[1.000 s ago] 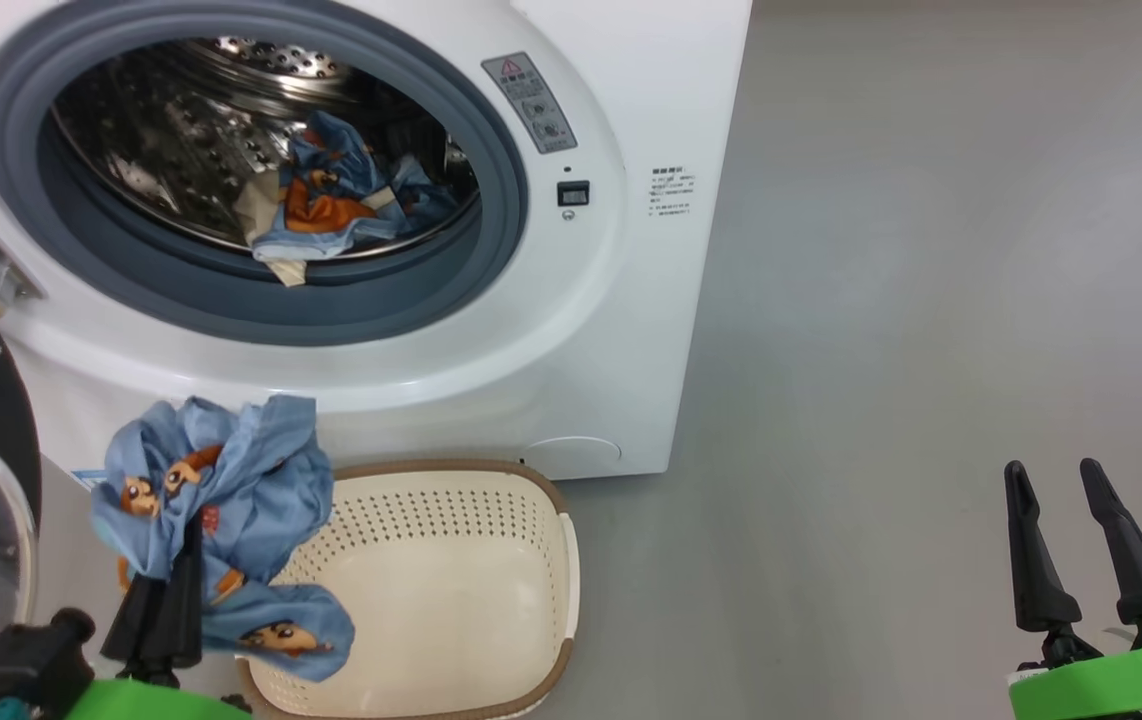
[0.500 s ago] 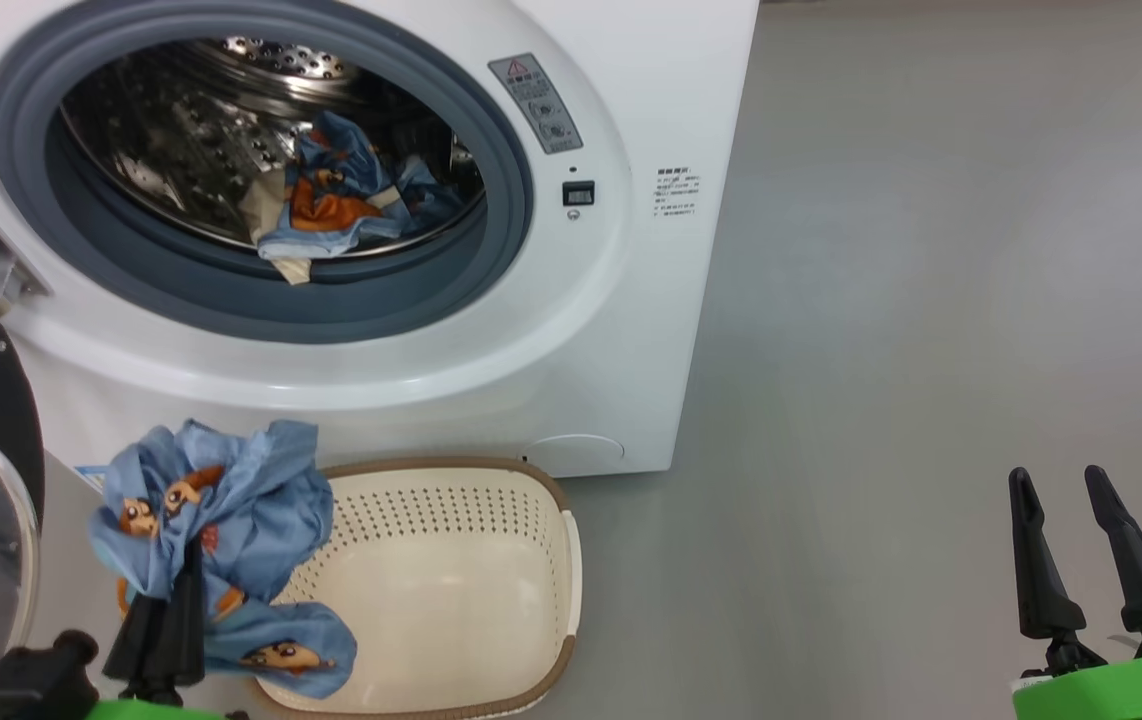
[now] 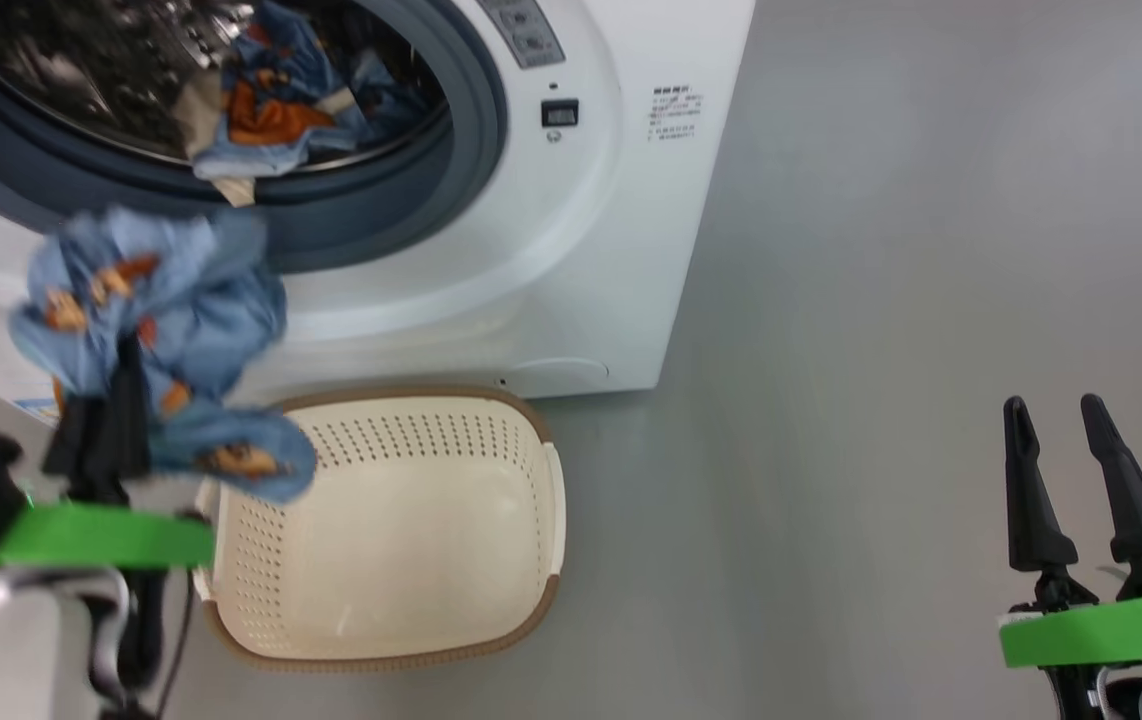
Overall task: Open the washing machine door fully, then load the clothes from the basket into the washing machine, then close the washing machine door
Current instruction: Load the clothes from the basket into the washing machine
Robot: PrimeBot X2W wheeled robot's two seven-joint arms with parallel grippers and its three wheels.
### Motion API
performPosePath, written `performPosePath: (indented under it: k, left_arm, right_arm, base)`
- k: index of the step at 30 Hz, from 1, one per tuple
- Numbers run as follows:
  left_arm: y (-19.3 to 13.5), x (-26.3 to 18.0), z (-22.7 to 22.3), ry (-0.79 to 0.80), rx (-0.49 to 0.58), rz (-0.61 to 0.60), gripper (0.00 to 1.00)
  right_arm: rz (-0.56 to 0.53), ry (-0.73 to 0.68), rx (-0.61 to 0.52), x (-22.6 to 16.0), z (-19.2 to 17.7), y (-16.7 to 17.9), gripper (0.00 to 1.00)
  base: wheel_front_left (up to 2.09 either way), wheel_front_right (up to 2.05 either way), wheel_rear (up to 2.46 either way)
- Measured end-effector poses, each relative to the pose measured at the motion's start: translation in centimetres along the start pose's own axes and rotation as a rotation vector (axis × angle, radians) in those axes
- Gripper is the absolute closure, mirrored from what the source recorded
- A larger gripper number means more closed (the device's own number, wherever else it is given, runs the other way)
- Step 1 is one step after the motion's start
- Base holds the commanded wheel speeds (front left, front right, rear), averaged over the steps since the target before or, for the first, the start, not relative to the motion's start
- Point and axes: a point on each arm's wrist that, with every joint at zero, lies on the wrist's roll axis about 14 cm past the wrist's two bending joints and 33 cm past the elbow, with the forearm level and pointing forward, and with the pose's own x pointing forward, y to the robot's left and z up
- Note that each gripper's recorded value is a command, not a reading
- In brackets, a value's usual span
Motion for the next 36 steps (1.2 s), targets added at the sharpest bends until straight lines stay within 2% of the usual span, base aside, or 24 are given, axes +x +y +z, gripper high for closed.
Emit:
performPosePath:
  k: [11, 23, 25, 29, 36]
  left_arm:
    - [0.2, 10.5, -0.7, 0.002, 0.034, -0.042, 1.0]
    - [-0.3, 18.4, -3.3, 0.056, 0.058, -0.04, 1.0]
    - [-0.4, 20.1, -4.0, 0.069, 0.09, -0.05, 1.0]
    - [-0.1, 22.6, -3.0, 0.035, 0.162, -0.061, 1.0]
    - [-1.2, 25.2, -0.6, -0.102, 0.159, -0.07, 1.0]
  right_arm:
    - [-0.021, 0.021, 0.01, 3.3, -2.0, -0.4, 0.0]
    - [-0.071, 0.072, 0.006, 3.5, -4.1, -1.8, 0.0]
    - [-0.083, 0.076, 0.002, 3.7, -4.4, -2.2, 0.0]
    - [-0.1, 0.083, -0.007, 3.8, -4.7, -2.7, 0.0]
    - [-0.135, 0.112, -0.019, 3.6, -5.7, -3.8, 0.0]
  base:
    - [0.0, 0.0, 0.0]
    - [0.0, 0.0, 0.0]
    - [0.0, 0.0, 0.0]
    - [0.0, 0.0, 0.0]
    - [0.0, 0.0, 0.0]
